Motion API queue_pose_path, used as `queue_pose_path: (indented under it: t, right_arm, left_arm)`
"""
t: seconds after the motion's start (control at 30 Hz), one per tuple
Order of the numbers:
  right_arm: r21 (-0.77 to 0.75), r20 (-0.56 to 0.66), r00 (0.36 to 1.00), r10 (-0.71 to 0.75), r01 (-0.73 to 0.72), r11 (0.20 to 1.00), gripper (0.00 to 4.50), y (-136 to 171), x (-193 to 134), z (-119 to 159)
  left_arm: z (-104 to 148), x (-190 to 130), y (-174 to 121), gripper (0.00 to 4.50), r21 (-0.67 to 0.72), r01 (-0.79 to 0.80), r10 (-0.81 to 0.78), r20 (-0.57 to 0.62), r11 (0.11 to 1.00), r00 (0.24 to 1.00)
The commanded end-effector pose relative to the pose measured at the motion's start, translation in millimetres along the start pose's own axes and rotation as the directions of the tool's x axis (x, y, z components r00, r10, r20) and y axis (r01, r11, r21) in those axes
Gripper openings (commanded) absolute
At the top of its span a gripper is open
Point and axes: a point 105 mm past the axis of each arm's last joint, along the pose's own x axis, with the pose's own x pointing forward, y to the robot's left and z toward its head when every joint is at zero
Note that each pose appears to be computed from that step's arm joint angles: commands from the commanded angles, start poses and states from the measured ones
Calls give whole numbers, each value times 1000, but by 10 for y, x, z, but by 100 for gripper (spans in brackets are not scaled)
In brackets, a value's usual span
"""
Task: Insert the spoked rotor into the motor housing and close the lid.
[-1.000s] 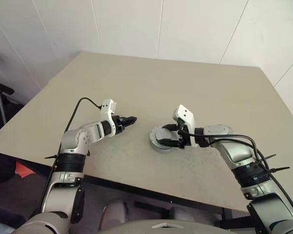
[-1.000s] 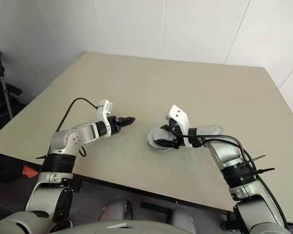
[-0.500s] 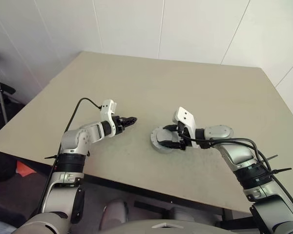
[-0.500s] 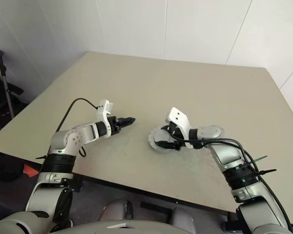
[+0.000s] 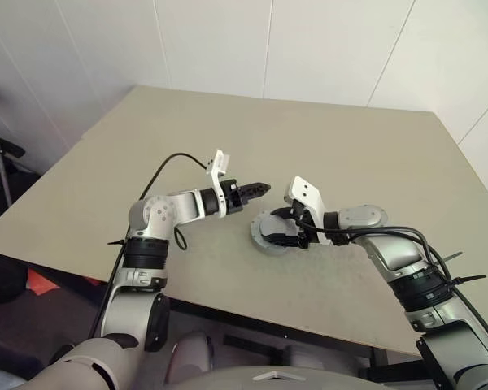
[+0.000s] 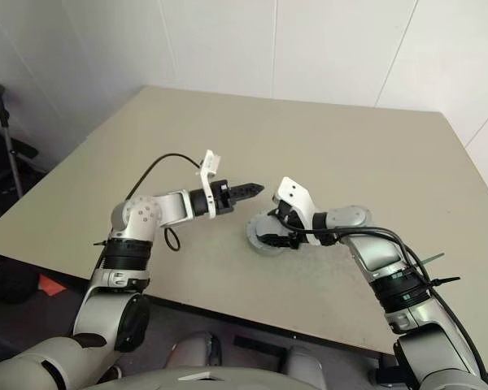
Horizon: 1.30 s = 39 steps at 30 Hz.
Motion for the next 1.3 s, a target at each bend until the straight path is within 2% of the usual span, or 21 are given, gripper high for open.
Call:
queue_pose_path:
  t: [0.03,0.37,0.53,0.77,0.9,1.17,1.3]
  right_arm:
    - [29,-90,995,-47,49,998,316,-61,-53,-195]
    - [26,-85,994,-63,66,997,316,-52,-53,-183]
    - [36,-86,993,-83,87,996,316,-75,-56,-203]
    - [75,-67,997,-40,45,996,316,-37,-77,-182]
    - [1,-64,997,-40,40,999,448,-27,-124,-128]
    - [-151,-37,999,9,-15,988,448,64,-334,111]
    - [-142,22,996,-86,88,986,448,-147,-530,303]
  left_arm:
    - [-104,65,-45,4,-17,15,-16,-74,1000,997]
    - [-451,73,225,4,-73,-105,84,-250,992,965]
    - [-561,21,393,4,-68,-193,166,-293,979,942]
    - [-584,17,384,4,-84,-190,157,-299,978,941]
    - [-578,13,392,0,-83,-194,161,-298,977,941]
    - [-499,60,432,0,-85,-211,181,-277,974,944]
    - [-523,91,405,0,-81,-195,165,-287,977,944]
